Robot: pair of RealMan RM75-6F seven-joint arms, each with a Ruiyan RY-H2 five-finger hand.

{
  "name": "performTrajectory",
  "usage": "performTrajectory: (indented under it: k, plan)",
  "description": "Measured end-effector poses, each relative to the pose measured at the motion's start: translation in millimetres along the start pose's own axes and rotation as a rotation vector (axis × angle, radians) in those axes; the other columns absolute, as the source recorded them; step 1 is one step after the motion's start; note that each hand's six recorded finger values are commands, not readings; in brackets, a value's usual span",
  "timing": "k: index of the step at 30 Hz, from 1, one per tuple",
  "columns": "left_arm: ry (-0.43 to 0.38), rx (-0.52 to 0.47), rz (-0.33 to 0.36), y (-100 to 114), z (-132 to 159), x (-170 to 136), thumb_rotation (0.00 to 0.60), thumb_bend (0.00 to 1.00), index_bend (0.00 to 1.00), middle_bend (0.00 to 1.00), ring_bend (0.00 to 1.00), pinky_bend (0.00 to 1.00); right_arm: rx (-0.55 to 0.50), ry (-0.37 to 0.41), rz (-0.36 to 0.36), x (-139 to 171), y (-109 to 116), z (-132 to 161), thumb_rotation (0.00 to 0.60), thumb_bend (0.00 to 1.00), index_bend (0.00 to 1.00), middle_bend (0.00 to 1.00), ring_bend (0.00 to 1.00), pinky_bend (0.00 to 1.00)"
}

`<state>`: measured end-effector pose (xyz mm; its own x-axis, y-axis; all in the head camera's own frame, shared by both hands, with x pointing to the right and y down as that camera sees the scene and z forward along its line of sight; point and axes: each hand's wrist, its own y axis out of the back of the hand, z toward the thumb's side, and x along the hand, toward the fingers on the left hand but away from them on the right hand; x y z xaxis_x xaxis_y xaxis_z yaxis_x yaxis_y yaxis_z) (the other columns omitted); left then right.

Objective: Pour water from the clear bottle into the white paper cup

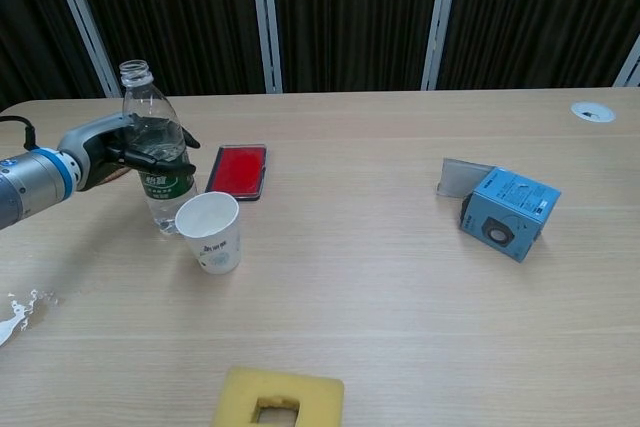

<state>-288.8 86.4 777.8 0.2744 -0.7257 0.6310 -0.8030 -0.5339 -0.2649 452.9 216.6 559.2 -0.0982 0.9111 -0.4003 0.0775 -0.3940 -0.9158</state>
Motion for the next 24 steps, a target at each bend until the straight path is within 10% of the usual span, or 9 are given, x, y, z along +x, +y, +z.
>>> performTrajectory:
  k: [9, 24]
  plan:
    - [-0.02, -0.015, 0.003, 4.3, -3.5, -6.4, 0.6, 0.08, 0.0, 0.0, 0.0, 0.0, -0.008, 0.002, -0.002, 0.2, 1.9, -0.4, 0.6, 0.0, 0.0, 0.0, 0.0, 0.0]
    - [-0.07, 0.082, 0.02, 42.7, -0.4, -38.7, 0.6, 0.07, 0.0, 0.0, 0.0, 0.0, -0.032, 0.037, -0.005, 5.9, 7.3, 6.4, 0.6, 0.0, 0.0, 0.0, 0.0, 0.0]
